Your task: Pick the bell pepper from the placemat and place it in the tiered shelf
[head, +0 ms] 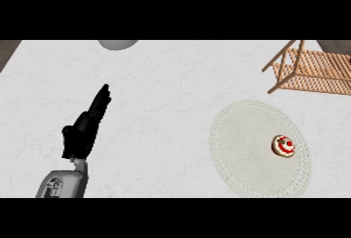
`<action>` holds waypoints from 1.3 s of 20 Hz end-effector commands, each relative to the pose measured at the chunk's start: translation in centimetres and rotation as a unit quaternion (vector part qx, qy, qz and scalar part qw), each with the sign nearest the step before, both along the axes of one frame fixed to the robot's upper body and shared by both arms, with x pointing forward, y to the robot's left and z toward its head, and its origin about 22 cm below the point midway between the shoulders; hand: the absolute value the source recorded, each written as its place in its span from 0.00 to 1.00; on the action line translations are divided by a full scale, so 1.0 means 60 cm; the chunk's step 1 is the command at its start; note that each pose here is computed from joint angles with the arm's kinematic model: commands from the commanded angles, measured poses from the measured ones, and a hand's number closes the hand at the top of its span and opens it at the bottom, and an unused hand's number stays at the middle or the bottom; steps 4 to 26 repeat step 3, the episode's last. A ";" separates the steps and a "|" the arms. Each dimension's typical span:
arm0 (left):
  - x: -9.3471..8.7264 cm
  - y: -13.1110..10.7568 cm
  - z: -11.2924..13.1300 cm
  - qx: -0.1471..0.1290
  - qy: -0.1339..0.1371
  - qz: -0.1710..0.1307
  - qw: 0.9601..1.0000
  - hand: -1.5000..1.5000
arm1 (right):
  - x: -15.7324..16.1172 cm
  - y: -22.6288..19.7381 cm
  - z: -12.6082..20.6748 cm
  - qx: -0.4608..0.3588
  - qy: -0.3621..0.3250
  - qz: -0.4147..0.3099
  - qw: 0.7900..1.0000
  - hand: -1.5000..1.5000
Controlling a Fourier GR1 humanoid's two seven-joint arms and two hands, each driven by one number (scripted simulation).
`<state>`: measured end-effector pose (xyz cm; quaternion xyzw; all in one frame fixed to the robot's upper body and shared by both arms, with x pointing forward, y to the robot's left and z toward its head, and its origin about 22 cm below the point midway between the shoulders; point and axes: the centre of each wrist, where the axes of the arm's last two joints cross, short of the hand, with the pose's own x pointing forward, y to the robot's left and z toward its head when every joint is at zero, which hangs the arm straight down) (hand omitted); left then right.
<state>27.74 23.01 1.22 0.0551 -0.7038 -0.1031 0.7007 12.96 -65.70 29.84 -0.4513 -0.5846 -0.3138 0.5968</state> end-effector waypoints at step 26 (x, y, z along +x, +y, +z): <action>0.005 0.006 0.014 0.001 -0.001 0.003 1.000 0.50 | -0.092 -0.023 -0.023 0.003 0.019 0.032 0.999 0.00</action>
